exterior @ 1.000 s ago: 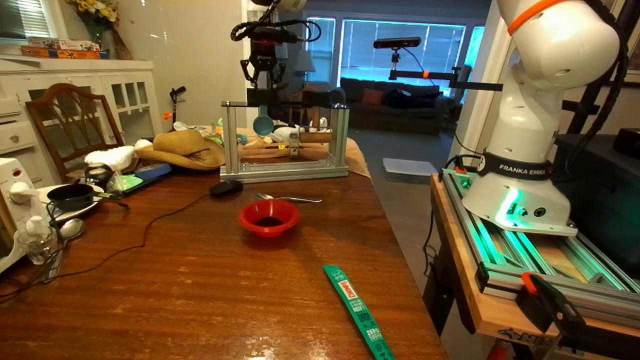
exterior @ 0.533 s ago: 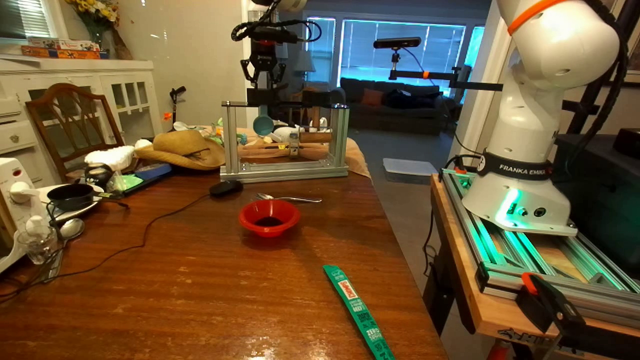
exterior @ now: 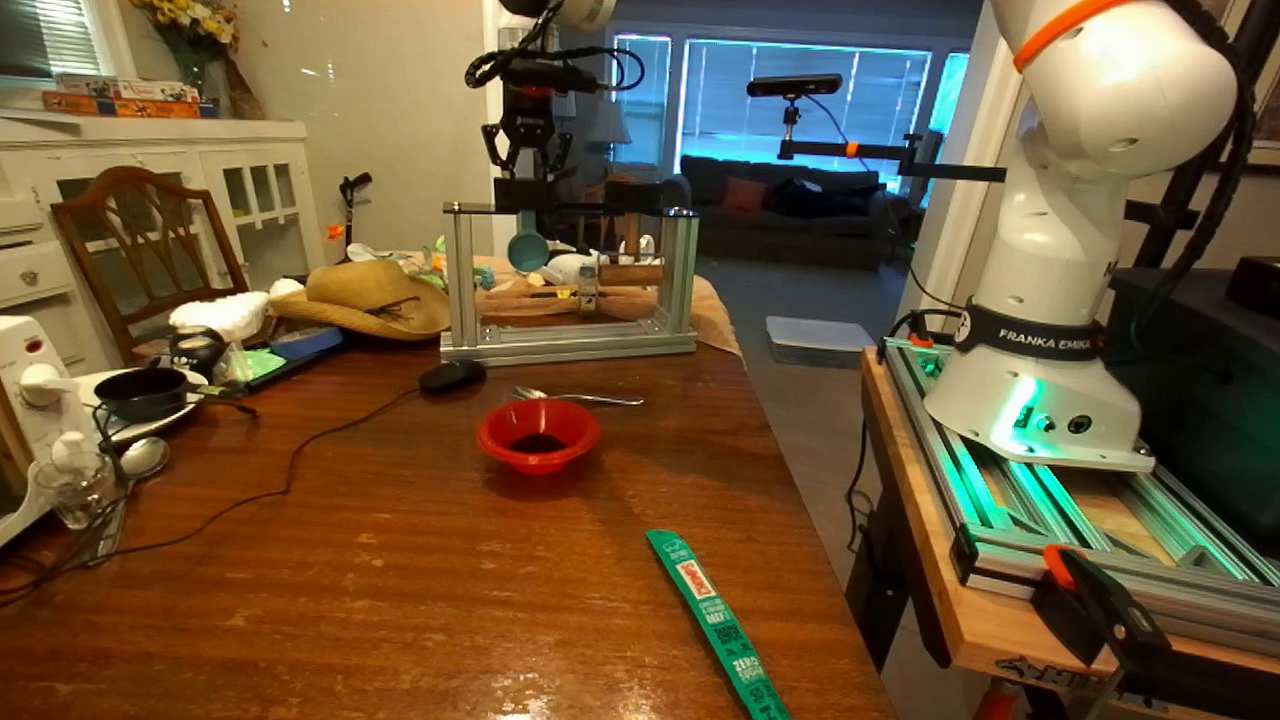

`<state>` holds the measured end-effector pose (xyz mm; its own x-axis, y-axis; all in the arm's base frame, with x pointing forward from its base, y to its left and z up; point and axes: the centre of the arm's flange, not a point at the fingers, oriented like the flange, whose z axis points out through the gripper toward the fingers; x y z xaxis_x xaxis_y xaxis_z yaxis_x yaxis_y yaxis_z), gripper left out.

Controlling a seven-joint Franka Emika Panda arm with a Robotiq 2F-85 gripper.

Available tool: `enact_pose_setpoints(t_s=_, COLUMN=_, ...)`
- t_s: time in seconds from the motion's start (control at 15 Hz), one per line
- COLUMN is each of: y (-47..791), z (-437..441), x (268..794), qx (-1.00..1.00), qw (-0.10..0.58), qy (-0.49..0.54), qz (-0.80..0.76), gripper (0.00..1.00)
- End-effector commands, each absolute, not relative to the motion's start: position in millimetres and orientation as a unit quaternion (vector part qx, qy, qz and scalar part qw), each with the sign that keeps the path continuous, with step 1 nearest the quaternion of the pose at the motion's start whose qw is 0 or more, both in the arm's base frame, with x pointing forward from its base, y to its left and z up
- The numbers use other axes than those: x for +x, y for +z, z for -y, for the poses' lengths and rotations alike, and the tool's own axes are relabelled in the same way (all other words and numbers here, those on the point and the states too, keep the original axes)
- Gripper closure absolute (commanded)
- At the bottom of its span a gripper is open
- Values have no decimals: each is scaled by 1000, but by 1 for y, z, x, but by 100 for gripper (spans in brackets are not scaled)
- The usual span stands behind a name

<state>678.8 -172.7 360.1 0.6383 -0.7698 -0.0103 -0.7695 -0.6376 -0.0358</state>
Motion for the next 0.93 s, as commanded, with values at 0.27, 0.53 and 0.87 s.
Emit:
enact_pose_setpoints(t_s=0.27, y=346, z=181, x=684, qx=-910, qw=26, qy=-10, qz=-414, gripper=77)
enact_pose_setpoints(t_s=0.53, y=349, z=179, x=681, qx=-910, qw=22, qy=-20, qz=-413, gripper=77)
enact_pose_setpoints(t_s=0.87, y=364, z=169, x=669, qx=-905, qw=16, qy=-27, qz=-425, gripper=77)
